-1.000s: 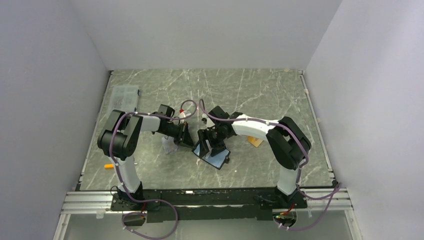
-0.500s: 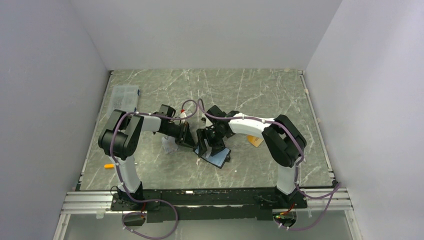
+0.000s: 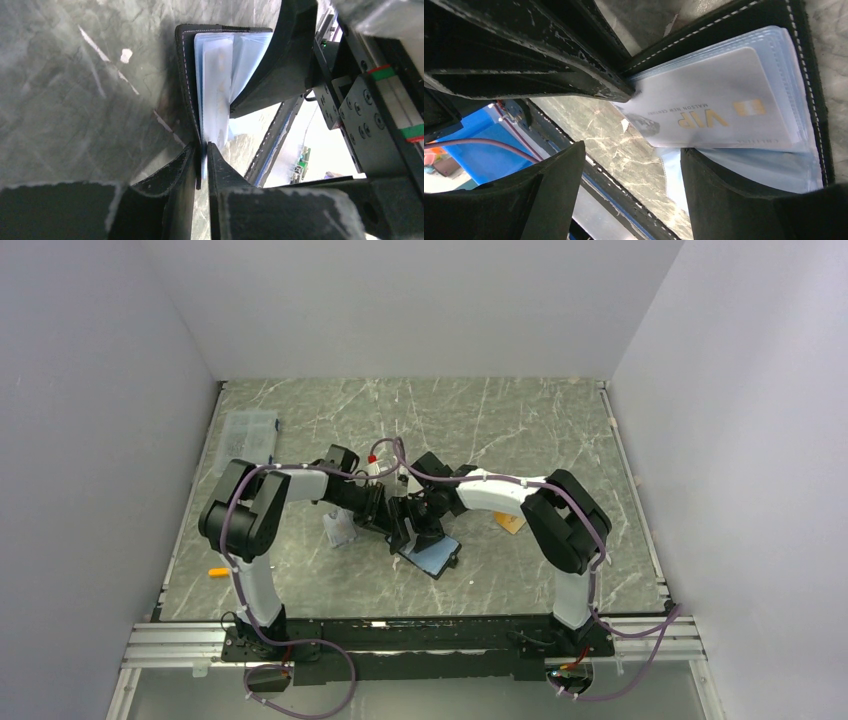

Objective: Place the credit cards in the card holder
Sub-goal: Insert the credit card into the card holder.

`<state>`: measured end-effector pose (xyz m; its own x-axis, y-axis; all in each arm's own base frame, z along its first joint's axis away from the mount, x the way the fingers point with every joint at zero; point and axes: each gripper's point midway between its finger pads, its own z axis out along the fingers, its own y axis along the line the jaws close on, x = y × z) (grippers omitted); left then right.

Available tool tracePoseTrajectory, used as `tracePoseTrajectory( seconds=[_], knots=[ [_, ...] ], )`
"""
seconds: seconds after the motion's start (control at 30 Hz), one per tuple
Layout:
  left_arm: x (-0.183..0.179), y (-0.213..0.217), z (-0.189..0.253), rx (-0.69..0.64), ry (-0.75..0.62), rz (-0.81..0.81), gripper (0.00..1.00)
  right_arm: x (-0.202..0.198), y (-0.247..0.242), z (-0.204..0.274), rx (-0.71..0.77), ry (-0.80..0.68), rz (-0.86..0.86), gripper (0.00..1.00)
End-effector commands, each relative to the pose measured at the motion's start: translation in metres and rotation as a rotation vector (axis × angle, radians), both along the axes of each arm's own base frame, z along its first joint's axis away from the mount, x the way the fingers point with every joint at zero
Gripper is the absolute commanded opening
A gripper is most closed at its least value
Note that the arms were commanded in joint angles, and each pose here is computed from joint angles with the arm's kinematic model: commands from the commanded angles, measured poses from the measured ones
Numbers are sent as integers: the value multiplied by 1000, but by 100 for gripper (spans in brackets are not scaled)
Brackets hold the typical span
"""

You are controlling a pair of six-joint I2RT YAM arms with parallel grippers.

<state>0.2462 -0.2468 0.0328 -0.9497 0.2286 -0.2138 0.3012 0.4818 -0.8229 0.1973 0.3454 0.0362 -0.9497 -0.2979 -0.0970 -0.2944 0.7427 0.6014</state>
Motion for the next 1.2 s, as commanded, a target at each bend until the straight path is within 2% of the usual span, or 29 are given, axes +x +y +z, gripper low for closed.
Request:
tracePoseTrajectory(
  seconds=[0.0,0.2,0.37,0.4,0.53,0.57,0.6,0.63,0.8,1.07,1.13,1.17],
  knots=[
    [-5,-13,-2,2,-13,-55,17,4,15,-1,71,-31,9,73],
    [-9,-15,-9,-8,32,-71,13,4,13,-7,62,-37,11,72],
    [-14,-15,-14,-8,68,-83,6,6,13,-11,59,-42,7,72],
    [-14,-15,-16,-2,70,-85,1,6,13,-11,62,-39,8,72],
    [-8,-5,-26,93,9,-61,0,-3,9,-15,59,-7,21,74],
    [-6,-1,-29,128,-15,-51,0,-7,8,-13,65,7,30,79],
    [-2,2,-30,156,-40,-41,0,-10,5,-12,64,12,36,97],
    [0,5,-30,177,-61,-36,0,-13,3,-13,59,20,41,99],
    [6,9,-30,223,-111,-40,0,-21,-10,-13,32,34,43,100],
    [0,8,-32,213,-84,-47,0,-34,-38,-11,-25,39,42,99],
    [-1,6,-31,199,-73,-50,0,-31,-43,-6,-14,21,16,94],
    [-2,4,-29,182,-64,-53,0,-27,-44,-1,2,10,-2,88]
  ],
)
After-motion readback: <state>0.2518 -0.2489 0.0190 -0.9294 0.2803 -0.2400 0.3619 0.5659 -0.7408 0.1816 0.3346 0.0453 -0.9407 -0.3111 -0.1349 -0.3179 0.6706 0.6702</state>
